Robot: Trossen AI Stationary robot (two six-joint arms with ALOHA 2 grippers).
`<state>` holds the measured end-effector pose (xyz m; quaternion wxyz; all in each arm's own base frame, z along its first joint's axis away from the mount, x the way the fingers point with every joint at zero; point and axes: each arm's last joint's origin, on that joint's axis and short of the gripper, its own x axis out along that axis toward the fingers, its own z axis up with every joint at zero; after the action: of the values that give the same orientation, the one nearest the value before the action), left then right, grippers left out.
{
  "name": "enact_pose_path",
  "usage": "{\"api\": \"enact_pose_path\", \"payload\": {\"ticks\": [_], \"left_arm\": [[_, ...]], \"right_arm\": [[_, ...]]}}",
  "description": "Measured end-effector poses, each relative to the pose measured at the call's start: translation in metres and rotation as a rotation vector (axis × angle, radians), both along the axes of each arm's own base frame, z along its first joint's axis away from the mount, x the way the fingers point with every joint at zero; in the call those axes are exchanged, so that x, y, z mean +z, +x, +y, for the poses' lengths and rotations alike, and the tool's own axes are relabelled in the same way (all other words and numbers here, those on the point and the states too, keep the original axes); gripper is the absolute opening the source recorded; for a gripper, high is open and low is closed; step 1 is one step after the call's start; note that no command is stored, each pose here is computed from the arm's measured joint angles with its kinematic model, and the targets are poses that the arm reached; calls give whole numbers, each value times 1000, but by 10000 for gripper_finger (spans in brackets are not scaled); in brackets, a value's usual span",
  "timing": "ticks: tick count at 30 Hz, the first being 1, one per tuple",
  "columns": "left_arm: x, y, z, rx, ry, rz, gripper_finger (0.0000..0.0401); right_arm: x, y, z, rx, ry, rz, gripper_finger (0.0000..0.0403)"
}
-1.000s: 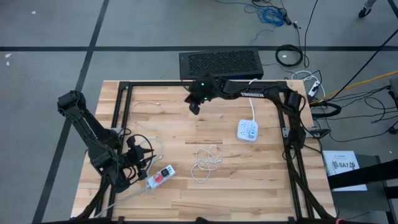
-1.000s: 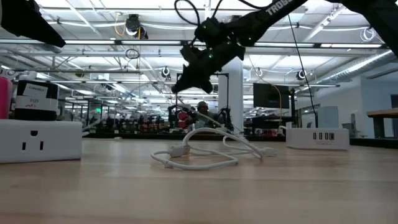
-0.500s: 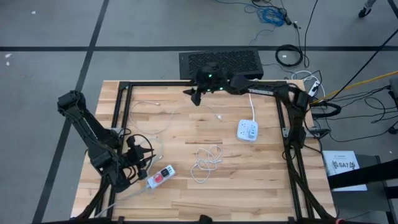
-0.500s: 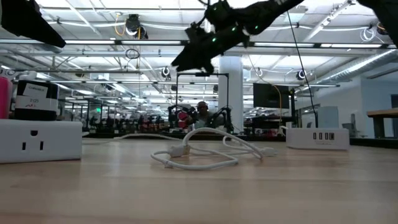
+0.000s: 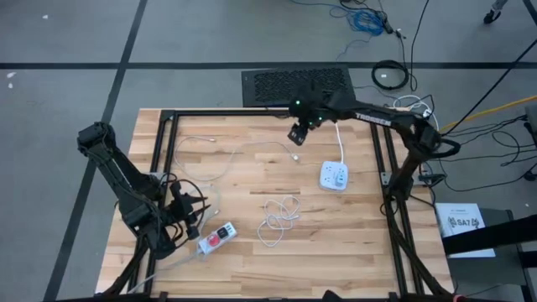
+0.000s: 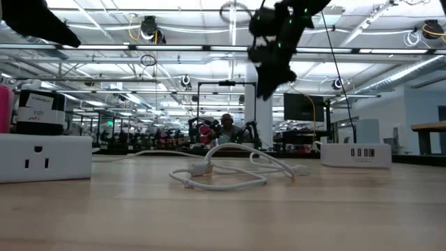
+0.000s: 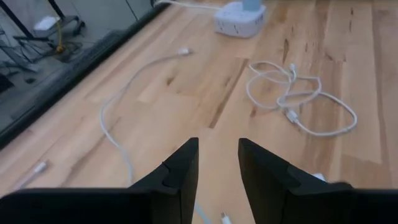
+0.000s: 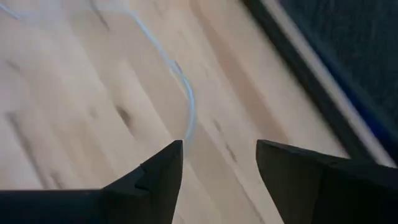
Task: Insert USB
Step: Insert the top right white cable charger into the black adapter charger
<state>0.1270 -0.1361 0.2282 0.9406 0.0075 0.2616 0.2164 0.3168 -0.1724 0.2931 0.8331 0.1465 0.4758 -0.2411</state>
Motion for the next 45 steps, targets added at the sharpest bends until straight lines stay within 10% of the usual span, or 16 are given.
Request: {"api": "enact_pose_path", "payload": {"ticks": [20,45], "left_arm": [[0,4,3,44,-23,-24,121],[-1,6,5,54,-44,5,121]], "right_arm": [[-150,27,-4,-121,123,136,192],[-131,34,48,90,-10,268,192]]}}
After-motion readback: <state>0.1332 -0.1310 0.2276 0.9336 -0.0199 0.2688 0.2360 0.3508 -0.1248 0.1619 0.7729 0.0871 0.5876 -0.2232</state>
